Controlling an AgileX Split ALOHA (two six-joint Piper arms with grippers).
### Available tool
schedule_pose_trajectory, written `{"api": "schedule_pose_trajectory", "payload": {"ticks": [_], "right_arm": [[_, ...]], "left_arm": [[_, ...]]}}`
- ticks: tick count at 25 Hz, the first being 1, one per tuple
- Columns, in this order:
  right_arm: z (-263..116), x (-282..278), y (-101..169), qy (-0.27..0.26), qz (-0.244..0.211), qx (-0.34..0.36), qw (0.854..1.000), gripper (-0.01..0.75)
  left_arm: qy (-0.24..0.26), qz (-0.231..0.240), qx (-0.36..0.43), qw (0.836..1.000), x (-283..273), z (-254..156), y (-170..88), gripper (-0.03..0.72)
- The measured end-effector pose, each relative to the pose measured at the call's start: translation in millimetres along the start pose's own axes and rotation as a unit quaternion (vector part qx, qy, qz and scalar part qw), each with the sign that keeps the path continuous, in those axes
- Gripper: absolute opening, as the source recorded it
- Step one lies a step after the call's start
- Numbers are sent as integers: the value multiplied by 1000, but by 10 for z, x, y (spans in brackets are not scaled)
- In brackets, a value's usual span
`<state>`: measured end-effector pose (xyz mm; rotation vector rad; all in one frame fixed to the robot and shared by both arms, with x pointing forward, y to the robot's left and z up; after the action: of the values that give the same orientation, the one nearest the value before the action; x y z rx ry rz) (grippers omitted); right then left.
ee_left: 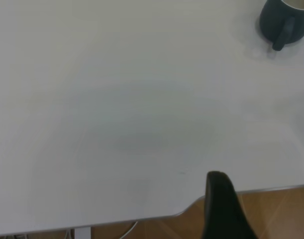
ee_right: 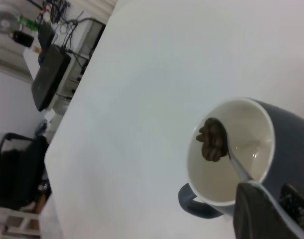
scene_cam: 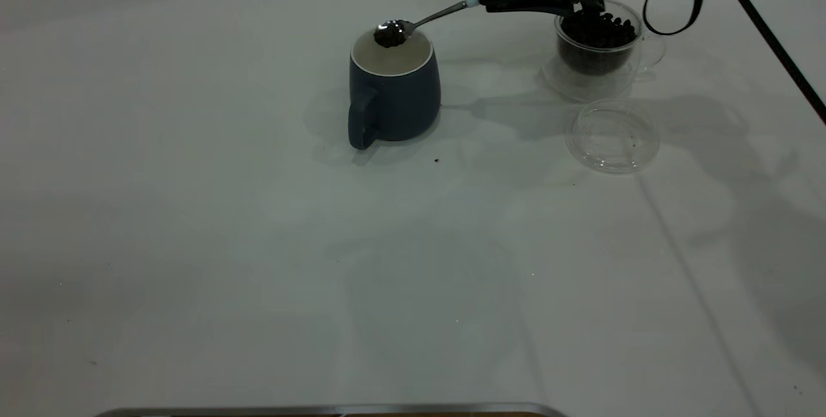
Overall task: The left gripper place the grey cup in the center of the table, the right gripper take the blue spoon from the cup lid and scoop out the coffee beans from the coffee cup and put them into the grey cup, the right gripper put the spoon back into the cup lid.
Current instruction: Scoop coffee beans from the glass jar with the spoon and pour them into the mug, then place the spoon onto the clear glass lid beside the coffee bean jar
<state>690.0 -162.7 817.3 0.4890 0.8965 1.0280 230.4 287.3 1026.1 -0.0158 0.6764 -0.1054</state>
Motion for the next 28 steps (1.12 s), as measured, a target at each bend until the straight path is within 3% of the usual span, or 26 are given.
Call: {"api": "schedule_pose_trajectory", "payload": {"ticks": [9, 15, 18, 22, 28], "right_arm": [[160, -50, 128, -11, -22, -106, 994, 101], [190, -143, 249, 34, -25, -141, 989, 101], [336, -401, 447, 51, -14, -157, 986, 101], [483, -969, 561, 53, -21, -145, 988, 101], [274, -1697, 283, 35, -71, -82, 994, 101]], "left_arm": [[0, 0, 0, 1000, 0, 0, 0, 475], [0, 0, 0, 1000, 0, 0, 0, 475], [0, 0, 0, 1000, 0, 0, 0, 475], [0, 0, 0, 1000, 0, 0, 0, 475], [0, 0, 0, 1000, 0, 0, 0, 475]]}}
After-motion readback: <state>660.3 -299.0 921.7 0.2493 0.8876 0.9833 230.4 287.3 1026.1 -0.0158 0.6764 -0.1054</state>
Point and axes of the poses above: a point on each arm's last joint axis where the gripper is mounted, x pointing out along that axis toward the gripper, y along the wrist's bending axis when the last joint is at zero, z = x × y, the point moved 1 cm from there along x, pointing out along that axis toward the gripper, and after that the axes turned 1 degree about -x, right-handed, at the moved point
